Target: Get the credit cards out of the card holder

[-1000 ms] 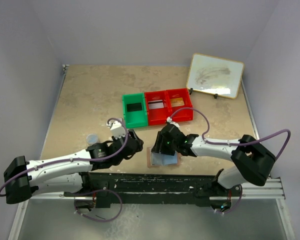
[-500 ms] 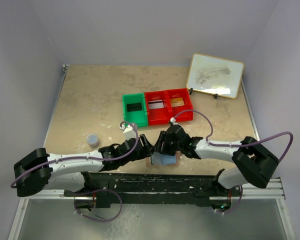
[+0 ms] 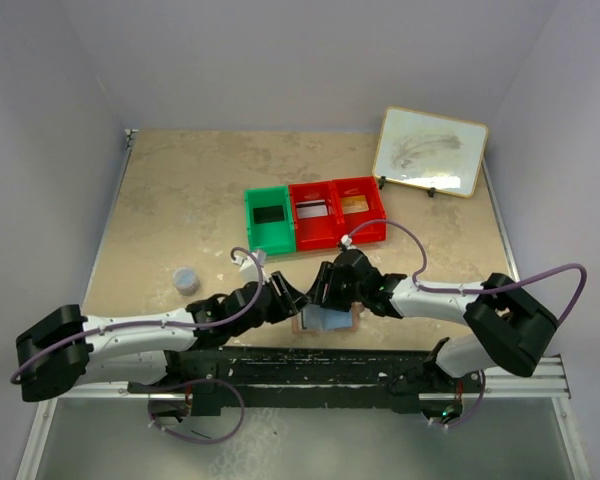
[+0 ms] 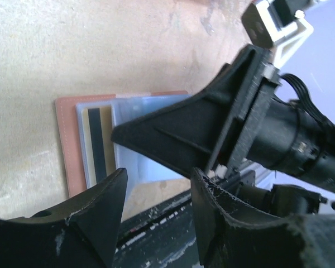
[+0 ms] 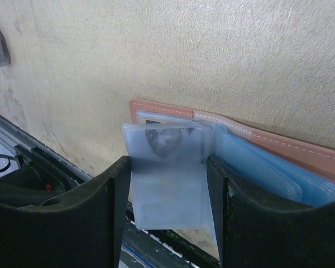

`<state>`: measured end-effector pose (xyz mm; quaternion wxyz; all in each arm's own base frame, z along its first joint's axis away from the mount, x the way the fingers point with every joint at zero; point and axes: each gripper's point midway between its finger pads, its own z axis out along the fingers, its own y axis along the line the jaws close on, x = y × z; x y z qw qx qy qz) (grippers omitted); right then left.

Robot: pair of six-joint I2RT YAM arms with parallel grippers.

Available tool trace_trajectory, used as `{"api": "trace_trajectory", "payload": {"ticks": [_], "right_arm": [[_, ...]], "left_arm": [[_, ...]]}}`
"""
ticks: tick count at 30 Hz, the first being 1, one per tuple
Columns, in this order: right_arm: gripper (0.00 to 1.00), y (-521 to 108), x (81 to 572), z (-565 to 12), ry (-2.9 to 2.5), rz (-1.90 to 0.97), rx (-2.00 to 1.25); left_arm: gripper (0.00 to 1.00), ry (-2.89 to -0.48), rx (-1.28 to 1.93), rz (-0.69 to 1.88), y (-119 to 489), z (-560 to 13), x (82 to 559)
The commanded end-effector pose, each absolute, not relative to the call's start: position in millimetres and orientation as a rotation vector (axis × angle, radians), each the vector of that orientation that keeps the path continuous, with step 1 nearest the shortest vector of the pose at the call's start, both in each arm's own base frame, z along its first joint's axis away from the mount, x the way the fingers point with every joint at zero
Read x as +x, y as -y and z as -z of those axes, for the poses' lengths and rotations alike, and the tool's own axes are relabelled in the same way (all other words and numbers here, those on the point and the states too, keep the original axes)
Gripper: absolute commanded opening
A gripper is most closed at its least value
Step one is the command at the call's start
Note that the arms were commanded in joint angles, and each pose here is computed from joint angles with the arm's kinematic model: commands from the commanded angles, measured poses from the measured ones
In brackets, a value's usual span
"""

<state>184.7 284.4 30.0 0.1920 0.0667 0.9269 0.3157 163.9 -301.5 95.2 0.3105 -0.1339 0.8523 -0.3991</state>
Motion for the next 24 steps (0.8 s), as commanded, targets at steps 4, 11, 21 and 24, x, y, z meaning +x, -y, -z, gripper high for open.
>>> {"api": "trace_trajectory", "payload": {"ticks": [4,11,21,24], "right_arm": [[0.56,-270,171,-8,-2.686,-0.797,0.218],[0.56,-271,171,-9,-2.688,-0.797,0.217],[0.56,-269,170,-9,-2.686,-0.799,0.223],[0.57,-270,170,-10,-2.686,-0.804,0.222]], "left_arm": [[0.48,-2.263,-0.335,1.094,289,-100,148],[0.45,-2.327,-0.260,1.159,298,-83,132],[0.41,-2.329,-0.219,1.205,328,-80,137],[0.36,-2.313,-0.253,1.202,331,-78,143]]}}
